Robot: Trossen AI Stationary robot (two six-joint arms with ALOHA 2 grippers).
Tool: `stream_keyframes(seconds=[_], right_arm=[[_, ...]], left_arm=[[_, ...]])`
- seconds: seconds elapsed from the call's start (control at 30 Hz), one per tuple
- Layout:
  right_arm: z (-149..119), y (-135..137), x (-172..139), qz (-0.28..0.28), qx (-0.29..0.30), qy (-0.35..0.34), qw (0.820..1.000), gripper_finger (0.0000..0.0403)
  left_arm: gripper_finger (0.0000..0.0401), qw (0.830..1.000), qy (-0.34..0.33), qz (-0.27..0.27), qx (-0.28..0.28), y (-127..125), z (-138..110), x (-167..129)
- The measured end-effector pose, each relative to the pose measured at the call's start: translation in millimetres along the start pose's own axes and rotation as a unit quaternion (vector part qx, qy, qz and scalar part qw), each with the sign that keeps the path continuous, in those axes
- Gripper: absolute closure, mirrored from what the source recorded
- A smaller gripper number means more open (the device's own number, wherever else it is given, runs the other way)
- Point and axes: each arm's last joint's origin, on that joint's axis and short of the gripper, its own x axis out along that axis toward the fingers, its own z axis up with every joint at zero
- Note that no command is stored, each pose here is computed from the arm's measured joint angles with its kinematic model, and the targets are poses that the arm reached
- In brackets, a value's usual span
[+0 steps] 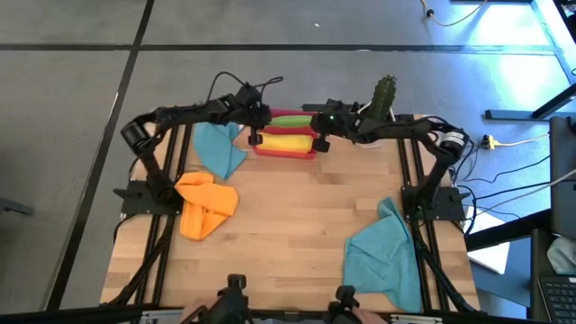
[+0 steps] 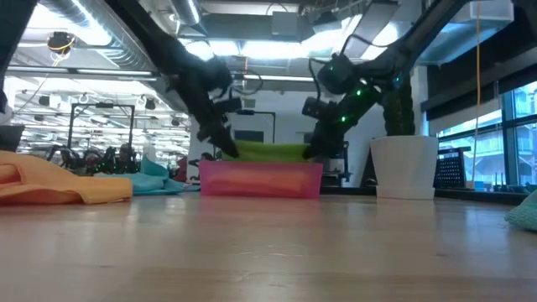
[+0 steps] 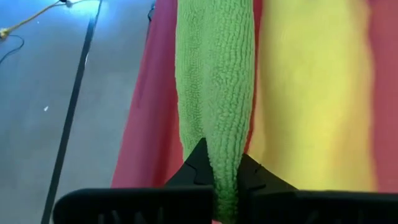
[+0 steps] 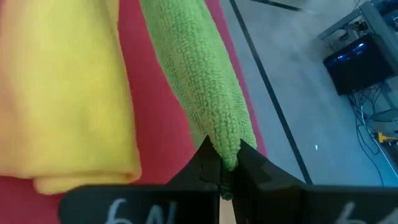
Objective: Roll microfiber towels into tight, uniform cylinder then place into a basket
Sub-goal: Put the rolled green towel into the red bin
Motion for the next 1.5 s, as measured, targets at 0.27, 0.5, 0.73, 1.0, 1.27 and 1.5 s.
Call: stream_keyframes(seconds=[0.27, 0.5, 0.73, 1.0, 1.27, 1.5], right_arm=[[-13.4, 9.6, 19.1, 0.028, -0.031, 0.020, 0.999, 0.0391], [-15.9, 12.7, 21.9, 0.056, -0.049, 0.016, 0.997, 0.0391], [-10.1, 9.7, 21.4, 0.083, -0.055, 0.033, 0.995, 0.0386], [3.0, 6.1, 19.1, 0.103, -0.060, 0.050, 0.992, 0.0387], [5.9, 12.1, 17.4, 0.137, -0.062, 0.038, 0.988, 0.0368], [9.0, 15.2, 16.0, 0.147, -0.064, 0.028, 0.987, 0.0274]], left_arm=[[0.0401, 0.999, 0.032, -0.024, 0.031, -2.2, -18.4, 33.0], [0.0401, 0.998, 0.045, -0.035, 0.038, -4.0, -21.3, 32.8], [0.0347, 0.997, 0.058, -0.032, 0.049, -5.7, -21.1, 30.3], [0.0269, 0.993, 0.102, -0.001, 0.058, -3.0, -9.6, 16.0], [0.0249, 0.995, 0.084, 0.020, 0.050, -0.4, 4.3, -9.0], [0.0248, 0.996, 0.079, 0.012, 0.046, -7.1, 9.7, -11.5]])
